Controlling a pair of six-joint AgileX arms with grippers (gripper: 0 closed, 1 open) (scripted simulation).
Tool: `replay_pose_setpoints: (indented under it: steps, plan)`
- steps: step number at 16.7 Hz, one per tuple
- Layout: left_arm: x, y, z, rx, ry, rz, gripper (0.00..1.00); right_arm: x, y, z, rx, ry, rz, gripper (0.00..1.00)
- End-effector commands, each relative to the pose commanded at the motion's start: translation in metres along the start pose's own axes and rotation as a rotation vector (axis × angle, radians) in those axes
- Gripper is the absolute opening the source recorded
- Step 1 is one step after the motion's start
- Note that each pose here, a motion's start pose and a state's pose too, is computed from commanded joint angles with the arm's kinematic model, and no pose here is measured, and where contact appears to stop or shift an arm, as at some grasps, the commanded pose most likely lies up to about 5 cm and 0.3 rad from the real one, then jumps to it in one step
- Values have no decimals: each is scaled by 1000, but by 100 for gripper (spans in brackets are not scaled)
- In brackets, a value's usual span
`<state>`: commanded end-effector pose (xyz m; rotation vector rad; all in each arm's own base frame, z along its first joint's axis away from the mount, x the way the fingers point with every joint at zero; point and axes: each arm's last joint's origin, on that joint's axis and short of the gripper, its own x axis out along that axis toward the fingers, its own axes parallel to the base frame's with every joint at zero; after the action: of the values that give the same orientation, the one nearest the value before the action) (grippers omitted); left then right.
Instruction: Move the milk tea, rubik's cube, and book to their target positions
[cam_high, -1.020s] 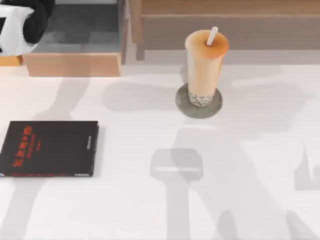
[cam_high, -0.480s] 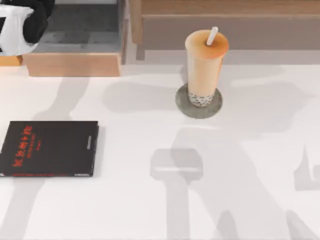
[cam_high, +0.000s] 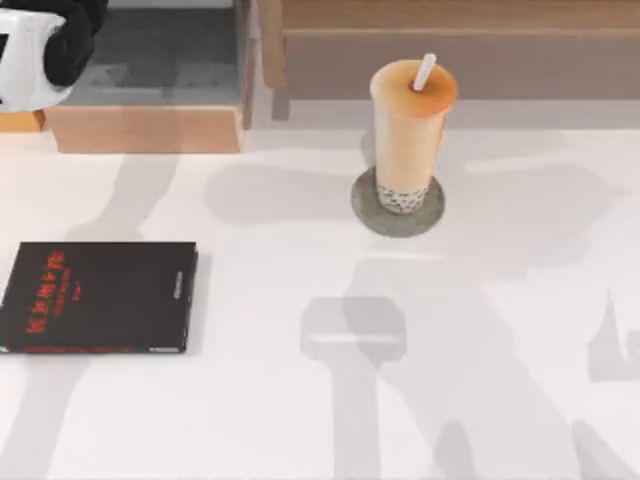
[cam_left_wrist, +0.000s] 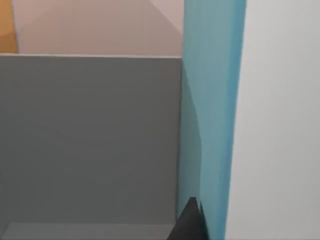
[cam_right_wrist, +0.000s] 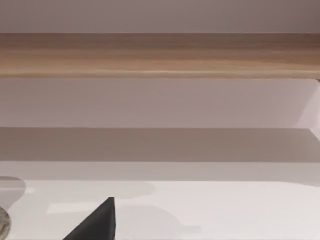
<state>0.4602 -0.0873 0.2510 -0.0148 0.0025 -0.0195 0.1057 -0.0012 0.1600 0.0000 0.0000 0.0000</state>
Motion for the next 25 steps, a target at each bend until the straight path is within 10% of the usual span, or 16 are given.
replay_pose_setpoints:
  steps: [11, 19, 25]
  plan:
    - [-26, -1, 27, 96, -45, -5, 0, 0, 0, 0, 0, 0, 0, 100]
    - [-120, 9, 35, 600, -91, 22, 0, 0, 0, 0, 0, 0, 0, 100]
    - [-193, 20, -46, 1092, 72, -53, 0, 0, 0, 0, 0, 0, 0, 100]
